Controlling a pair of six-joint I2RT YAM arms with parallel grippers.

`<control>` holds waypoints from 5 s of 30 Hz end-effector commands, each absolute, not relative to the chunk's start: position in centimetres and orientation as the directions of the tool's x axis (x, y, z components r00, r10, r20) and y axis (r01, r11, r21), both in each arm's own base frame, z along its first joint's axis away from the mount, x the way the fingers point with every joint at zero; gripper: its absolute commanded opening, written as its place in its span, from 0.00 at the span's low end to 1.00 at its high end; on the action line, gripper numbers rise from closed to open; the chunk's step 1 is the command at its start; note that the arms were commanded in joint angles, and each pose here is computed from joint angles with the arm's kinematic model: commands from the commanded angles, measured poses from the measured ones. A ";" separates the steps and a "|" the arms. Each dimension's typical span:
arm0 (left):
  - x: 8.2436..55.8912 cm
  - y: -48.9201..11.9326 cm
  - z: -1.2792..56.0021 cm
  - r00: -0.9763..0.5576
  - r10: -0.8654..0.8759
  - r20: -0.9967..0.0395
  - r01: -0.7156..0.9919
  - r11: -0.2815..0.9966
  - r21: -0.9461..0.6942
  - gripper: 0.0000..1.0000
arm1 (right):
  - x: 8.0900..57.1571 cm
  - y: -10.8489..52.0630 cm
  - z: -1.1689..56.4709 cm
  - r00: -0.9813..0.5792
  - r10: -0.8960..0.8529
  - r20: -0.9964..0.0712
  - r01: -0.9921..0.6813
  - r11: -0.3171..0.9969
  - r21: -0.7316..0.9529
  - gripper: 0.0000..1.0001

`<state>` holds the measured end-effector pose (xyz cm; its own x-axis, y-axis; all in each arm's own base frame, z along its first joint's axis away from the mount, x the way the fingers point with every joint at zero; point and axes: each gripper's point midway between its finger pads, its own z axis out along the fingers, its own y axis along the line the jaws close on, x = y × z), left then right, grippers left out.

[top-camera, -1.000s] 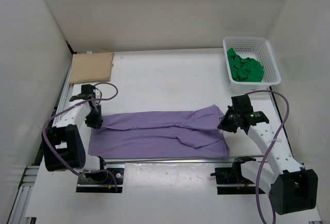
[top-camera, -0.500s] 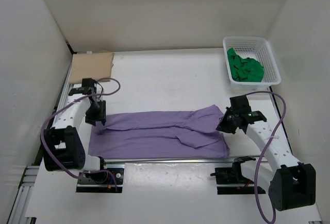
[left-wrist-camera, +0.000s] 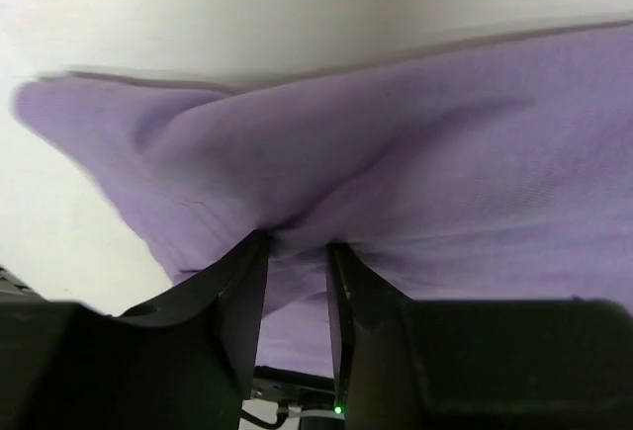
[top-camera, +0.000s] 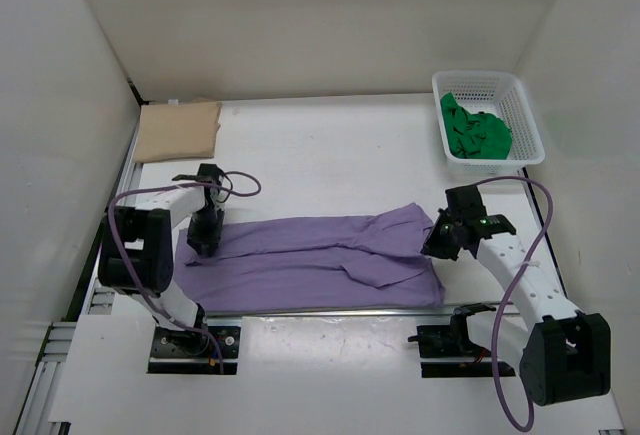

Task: Fold and stack the t-shirts
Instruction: Fold the other side of the tshirt into a rectangle

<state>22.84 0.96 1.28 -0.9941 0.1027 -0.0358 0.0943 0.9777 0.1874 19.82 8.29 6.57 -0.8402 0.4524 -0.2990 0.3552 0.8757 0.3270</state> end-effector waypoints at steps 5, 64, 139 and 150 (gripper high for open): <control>26.0 2.1 3.1 -0.975 0.114 -0.188 0.056 0.956 0.288 0.45 | 20.9 8.1 6.6 -0.848 0.425 -0.317 0.332 0.891 0.308 0.00; 27.8 -43.4 5.2 -0.563 0.724 -0.399 0.826 0.507 -0.246 0.33 | 17.6 8.5 0.4 -0.825 0.561 -0.062 0.496 0.773 0.395 0.00; 29.7 -34.8 6.4 -0.584 0.696 -0.417 0.761 0.649 0.018 0.10 | 31.3 8.3 6.2 -0.820 0.404 -0.406 0.271 0.898 0.346 0.00; 29.5 -34.0 6.0 -0.584 0.709 -0.394 0.753 0.655 0.062 0.59 | 31.3 9.4 8.0 -0.844 0.313 -0.434 0.202 0.938 0.283 0.48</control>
<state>28.65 -34.85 4.42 -0.5910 0.7167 -0.3702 0.7720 0.6356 -0.0022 30.02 8.91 4.46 -0.8740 0.3573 -0.3292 0.2653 0.9186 0.2928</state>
